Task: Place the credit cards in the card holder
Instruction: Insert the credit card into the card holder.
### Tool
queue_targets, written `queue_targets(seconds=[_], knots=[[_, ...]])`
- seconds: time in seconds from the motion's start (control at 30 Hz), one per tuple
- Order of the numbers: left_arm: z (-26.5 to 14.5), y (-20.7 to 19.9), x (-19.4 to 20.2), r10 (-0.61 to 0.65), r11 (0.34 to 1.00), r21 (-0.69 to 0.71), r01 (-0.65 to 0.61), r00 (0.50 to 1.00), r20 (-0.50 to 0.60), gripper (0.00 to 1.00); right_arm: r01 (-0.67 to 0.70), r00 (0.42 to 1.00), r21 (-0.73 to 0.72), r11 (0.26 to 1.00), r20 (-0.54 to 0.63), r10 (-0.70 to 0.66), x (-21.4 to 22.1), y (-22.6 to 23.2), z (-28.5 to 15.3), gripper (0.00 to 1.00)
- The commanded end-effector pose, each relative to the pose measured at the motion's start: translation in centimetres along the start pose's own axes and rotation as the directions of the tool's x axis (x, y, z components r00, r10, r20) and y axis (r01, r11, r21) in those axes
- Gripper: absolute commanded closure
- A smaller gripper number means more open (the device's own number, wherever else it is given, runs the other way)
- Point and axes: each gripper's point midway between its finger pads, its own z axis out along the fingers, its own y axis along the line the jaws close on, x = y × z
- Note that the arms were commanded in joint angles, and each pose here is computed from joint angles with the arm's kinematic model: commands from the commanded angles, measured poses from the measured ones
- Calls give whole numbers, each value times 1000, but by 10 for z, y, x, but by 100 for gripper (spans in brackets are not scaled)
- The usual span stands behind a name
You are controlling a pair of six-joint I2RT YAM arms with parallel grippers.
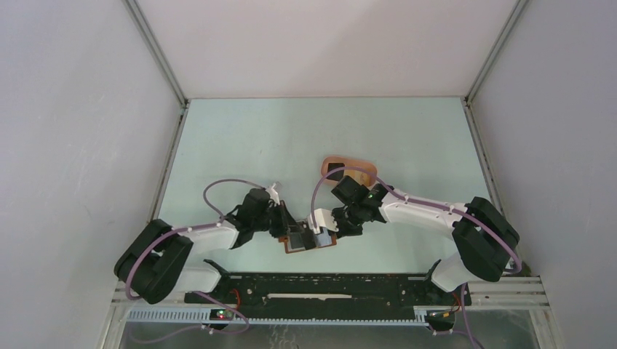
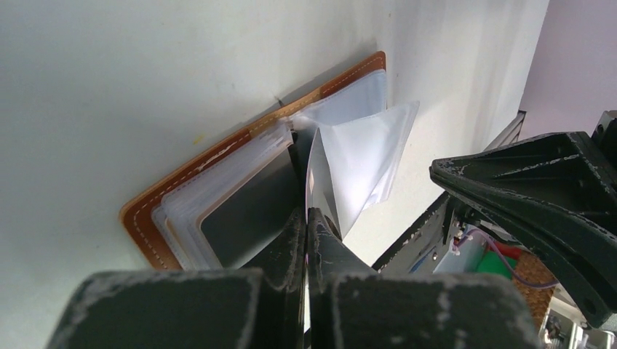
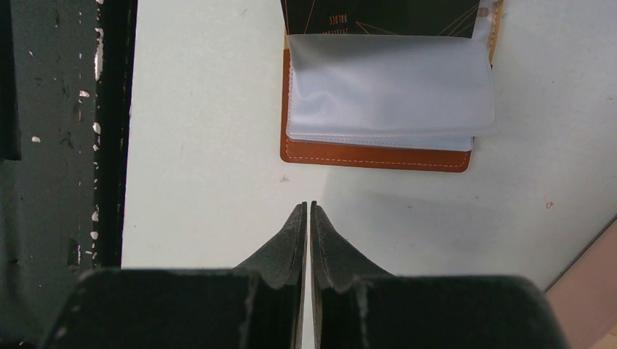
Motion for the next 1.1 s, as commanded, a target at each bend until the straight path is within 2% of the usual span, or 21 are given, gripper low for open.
queue_targets(seconds=[0.0,0.43,0.67,0.77,0.83,1.07], knots=[[2,33,24,-13,994,-109,2,995,-98,100,27,999,53,998,46,-30,-21,-11,-12,89],[8,22,23,-7,999,-42,2,994,-108,99,14,999,61,998,47,-17,-21,-13,-11,89],[8,31,26,-30,997,-77,21,993,-113,84,-7,998,63,998,56,3,-23,-14,-11,89],[4,33,21,-19,995,-103,10,996,-85,71,-74,993,44,996,94,70,-33,-15,-10,88],[0,32,18,-11,993,-115,4,998,-67,67,-121,986,36,992,119,116,-41,-18,-8,88],[1,35,19,-9,993,-119,0,997,-72,65,-343,929,16,939,152,337,-56,-36,4,92]])
